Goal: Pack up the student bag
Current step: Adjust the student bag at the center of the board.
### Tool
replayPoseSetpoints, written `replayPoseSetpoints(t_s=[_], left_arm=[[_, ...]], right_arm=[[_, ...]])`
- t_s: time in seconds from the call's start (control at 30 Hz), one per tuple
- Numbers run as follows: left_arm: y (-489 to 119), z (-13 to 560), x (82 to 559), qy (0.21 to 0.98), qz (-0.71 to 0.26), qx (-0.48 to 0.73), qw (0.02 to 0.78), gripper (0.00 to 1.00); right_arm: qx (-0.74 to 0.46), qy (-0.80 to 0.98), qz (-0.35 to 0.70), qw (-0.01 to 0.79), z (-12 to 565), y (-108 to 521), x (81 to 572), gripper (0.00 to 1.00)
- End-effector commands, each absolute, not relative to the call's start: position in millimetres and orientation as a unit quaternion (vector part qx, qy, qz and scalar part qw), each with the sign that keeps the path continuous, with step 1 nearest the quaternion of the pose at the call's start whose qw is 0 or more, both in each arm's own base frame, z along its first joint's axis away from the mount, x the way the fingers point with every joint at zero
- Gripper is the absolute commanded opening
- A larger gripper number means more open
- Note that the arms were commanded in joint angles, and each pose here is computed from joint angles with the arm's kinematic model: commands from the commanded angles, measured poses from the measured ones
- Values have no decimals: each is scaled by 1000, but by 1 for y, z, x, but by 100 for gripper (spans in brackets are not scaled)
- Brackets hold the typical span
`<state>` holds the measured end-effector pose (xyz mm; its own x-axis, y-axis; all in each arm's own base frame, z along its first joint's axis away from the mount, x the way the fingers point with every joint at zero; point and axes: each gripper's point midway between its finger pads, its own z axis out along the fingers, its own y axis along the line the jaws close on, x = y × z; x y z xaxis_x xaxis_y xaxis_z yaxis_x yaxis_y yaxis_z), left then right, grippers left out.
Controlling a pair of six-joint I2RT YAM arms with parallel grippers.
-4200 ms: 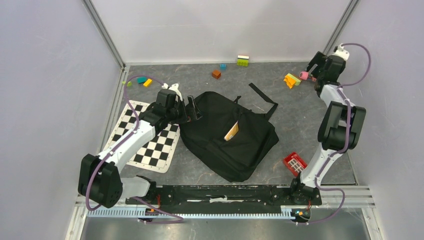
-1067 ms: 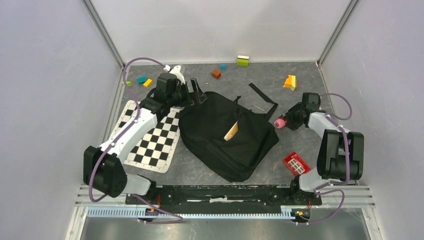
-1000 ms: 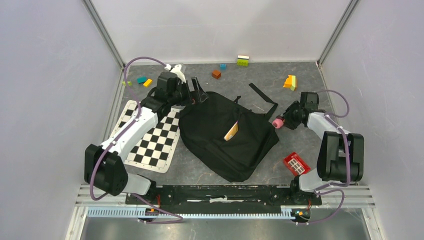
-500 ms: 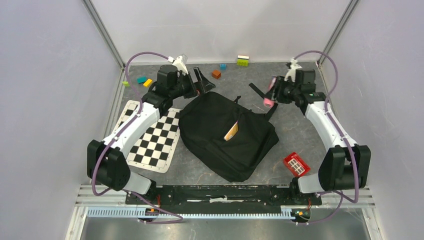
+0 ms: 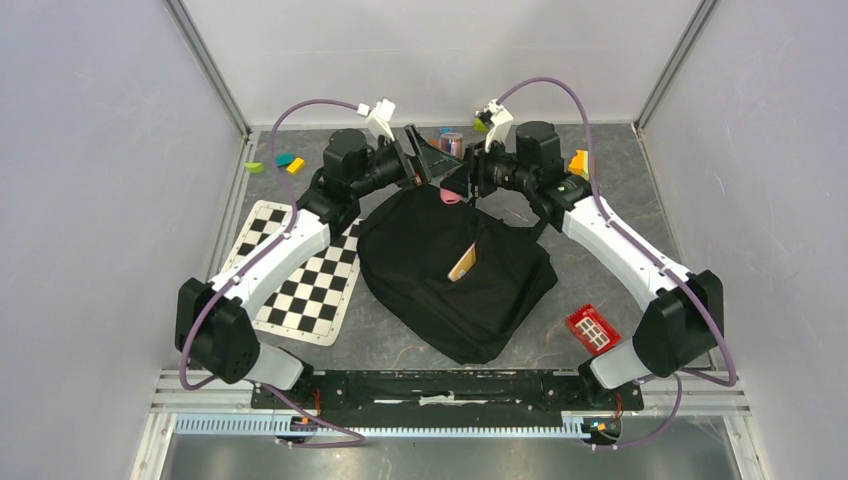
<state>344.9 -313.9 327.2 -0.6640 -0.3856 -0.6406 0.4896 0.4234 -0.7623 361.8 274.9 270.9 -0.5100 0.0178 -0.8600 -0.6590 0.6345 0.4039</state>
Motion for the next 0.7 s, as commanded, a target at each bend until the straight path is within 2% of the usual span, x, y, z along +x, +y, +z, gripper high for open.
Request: replayPoseSetpoints(t_s=[0.0,0.13,0.27,0.53,0.6,0.67], left_arm=[[-310,353,345,711,-555,24,431,100],[-300,337,354,734,-523,-16,432,99],[-296,330,356,742,-512,-33,431,95],[-287,316,362,761,-480,-54,434,97],[-288,317,362,761,-480,-51,433,91],[-288,321,362,758,-481,-45,438,73]], right_arm=[[-254,722,415,493,318,308,357,0],[-276,709,418,497,326,319,347,0],[-286,703,423,496,329,322,342,0],[-305,691,434,491,335,327,333,0],[-310,689,437,489,336,330,331,0],[-309,692,433,488,335,329,332,0]])
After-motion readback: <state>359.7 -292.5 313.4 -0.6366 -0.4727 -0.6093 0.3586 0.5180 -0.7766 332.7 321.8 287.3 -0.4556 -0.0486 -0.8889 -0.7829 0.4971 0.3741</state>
